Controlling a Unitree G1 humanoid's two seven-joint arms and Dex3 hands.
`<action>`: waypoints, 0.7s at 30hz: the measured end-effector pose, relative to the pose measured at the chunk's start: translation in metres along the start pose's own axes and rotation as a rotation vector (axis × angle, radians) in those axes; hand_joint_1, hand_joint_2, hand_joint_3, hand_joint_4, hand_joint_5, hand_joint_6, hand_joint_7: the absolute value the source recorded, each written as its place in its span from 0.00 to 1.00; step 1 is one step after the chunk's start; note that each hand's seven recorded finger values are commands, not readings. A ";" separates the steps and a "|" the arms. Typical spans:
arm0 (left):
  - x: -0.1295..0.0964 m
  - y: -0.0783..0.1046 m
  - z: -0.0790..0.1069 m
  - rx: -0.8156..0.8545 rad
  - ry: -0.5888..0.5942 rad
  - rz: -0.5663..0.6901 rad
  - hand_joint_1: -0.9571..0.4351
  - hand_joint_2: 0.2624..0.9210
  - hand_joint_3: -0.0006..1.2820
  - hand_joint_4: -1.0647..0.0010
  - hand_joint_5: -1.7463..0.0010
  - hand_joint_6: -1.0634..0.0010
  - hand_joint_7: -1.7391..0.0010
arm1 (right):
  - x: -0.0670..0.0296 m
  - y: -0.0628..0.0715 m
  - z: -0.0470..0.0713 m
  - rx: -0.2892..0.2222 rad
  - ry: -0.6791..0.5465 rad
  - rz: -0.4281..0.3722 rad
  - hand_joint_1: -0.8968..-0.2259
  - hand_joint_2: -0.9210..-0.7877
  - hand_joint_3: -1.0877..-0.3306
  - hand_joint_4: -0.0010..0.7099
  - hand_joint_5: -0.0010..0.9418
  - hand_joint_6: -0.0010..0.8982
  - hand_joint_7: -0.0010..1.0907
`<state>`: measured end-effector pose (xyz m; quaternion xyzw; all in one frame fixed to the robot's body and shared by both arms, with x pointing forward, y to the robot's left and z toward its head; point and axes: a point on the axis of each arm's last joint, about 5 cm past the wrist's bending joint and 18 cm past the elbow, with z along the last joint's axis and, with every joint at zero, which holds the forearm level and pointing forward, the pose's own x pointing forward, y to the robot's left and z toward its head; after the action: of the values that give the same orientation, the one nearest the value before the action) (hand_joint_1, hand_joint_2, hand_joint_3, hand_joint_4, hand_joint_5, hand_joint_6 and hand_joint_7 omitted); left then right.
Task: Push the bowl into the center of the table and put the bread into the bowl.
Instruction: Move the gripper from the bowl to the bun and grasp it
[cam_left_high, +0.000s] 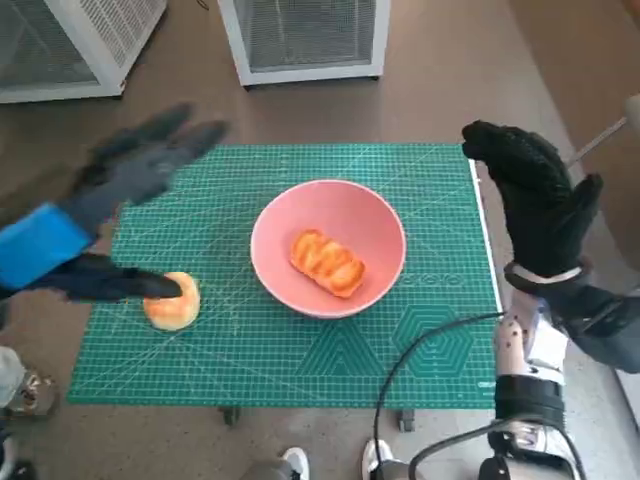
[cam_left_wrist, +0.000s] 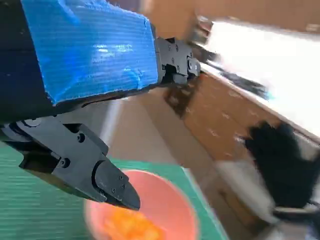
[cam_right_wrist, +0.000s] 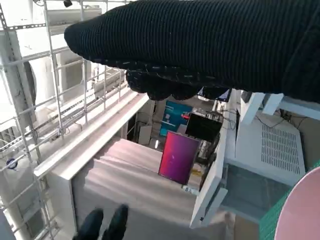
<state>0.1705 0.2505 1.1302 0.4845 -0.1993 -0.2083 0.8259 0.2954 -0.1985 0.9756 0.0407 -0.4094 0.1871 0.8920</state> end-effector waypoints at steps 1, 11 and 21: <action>-0.004 0.000 0.000 0.003 0.032 -0.010 0.63 0.61 0.00 1.00 1.00 0.87 0.99 | -0.0006 0.000 0.000 0.002 0.001 -0.001 0.32 0.00 0.40 0.24 0.00 0.12 0.21; -0.025 -0.009 -0.003 0.007 0.254 -0.146 0.75 0.64 0.01 1.00 1.00 0.87 1.00 | -0.0030 0.000 -0.001 0.010 0.005 -0.011 0.32 0.00 0.40 0.24 0.00 0.12 0.21; -0.027 -0.018 -0.010 -0.030 0.291 -0.195 0.78 0.64 0.01 1.00 1.00 0.87 1.00 | -0.0047 -0.001 -0.002 0.020 0.010 -0.025 0.33 0.00 0.40 0.24 0.00 0.13 0.20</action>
<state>0.1505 0.2637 1.1064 0.5142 -0.0267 -0.2179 0.8291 0.2944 -0.1999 0.9706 0.0538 -0.4024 0.1800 0.8960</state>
